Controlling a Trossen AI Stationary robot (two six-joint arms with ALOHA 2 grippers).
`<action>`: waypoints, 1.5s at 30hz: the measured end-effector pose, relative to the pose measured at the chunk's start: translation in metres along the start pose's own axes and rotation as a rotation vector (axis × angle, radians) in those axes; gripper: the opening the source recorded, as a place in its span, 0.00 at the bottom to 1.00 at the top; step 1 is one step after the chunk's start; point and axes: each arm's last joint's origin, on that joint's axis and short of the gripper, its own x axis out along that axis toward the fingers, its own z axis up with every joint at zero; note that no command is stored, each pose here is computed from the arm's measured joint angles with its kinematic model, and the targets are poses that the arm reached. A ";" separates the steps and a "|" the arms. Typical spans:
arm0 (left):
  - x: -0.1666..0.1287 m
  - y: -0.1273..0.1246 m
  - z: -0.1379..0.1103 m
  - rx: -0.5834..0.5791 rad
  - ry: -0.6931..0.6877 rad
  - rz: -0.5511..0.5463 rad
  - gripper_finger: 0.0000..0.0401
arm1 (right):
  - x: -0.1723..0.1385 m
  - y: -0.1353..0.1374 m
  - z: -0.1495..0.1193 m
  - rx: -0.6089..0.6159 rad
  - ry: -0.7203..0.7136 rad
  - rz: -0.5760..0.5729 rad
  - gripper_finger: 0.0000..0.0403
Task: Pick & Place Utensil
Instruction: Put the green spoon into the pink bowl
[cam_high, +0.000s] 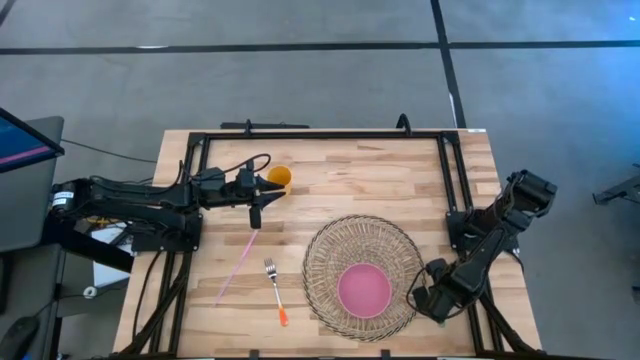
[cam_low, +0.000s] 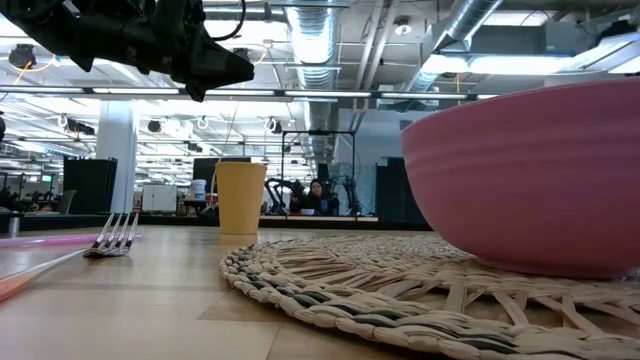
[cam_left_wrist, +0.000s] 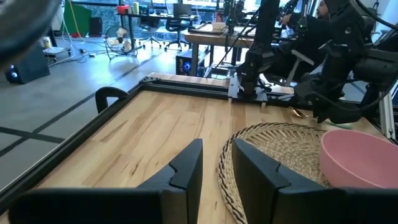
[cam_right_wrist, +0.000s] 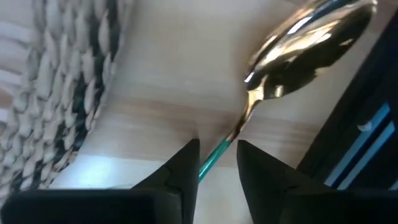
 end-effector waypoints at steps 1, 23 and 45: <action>0.000 0.000 0.000 0.000 0.000 0.000 0.22 | 0.000 0.001 0.001 -0.009 -0.002 0.003 0.23; 0.000 0.000 0.001 0.000 -0.008 0.000 0.22 | -0.055 0.027 0.017 -0.153 0.041 0.103 0.01; 0.000 0.000 0.001 0.000 -0.012 0.000 0.22 | -0.152 0.074 0.049 -0.092 -0.138 0.646 0.02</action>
